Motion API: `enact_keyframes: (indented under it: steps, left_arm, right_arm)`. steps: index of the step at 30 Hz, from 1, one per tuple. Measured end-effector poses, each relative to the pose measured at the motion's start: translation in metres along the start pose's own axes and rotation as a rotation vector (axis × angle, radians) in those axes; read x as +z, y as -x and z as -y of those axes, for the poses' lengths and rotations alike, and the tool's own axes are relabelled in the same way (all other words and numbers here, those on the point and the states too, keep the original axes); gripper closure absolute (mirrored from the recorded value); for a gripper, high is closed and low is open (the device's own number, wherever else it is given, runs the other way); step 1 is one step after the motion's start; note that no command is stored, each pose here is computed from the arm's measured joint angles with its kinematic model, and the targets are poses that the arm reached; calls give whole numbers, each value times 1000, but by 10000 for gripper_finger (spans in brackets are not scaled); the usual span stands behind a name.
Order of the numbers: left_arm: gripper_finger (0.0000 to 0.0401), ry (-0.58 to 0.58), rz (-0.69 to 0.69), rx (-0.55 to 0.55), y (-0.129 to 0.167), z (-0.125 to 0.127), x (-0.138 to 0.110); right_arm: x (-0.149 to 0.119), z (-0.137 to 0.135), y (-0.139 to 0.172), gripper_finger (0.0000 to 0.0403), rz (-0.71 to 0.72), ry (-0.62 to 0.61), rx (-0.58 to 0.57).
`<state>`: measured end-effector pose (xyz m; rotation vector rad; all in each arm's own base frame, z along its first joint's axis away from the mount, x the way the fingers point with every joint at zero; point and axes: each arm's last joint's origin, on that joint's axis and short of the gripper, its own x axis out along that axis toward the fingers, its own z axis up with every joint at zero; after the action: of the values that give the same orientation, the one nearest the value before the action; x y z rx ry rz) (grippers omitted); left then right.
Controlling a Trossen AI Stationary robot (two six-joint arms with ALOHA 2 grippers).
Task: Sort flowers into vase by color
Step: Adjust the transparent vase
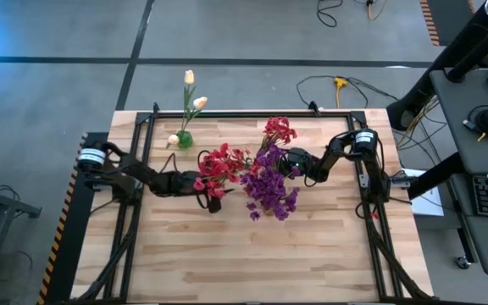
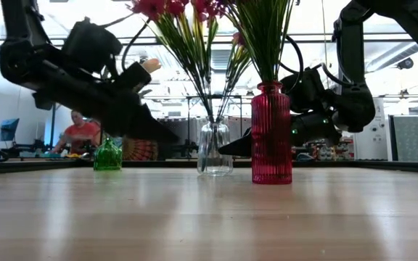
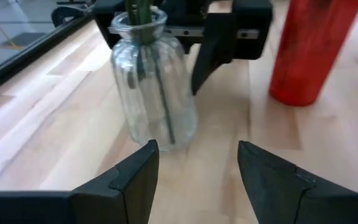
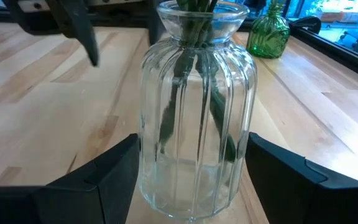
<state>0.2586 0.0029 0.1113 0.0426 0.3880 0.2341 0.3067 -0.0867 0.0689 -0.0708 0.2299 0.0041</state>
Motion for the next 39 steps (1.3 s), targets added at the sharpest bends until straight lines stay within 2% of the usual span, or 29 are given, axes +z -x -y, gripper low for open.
enact_keyframes:
  steps: [5, 11, 21, 26, 31, 35, 39]
  left_arm:
    - [200, 38, -13, -30, 10, 6, 4]
    - [200, 43, 35, -52, 21, 9, 18]
    - [200, 27, 70, 10, 29, 5, 28]
    - [200, 19, 32, 11, 19, 8, 16]
    - [200, -22, 74, 3, -1, 14, 17]
    - [200, -73, 40, 41, -18, 15, 12]
    - [200, -73, 26, 87, -27, 13, 3]
  right_arm:
    - [0, 0, 0, 136, -1, 0, -2]
    - [0, 0, 0, 140, -1, 0, -2]
    - [0, 0, 0, 127, -2, -3, -3]
    - [-3, 0, 1, 112, -19, -19, -4]
    - [-2, 0, 1, 98, -11, -14, -5]
    - [-1, 0, 1, 92, 0, -12, -5]
    - [0, 0, 1, 88, 9, -22, -6]
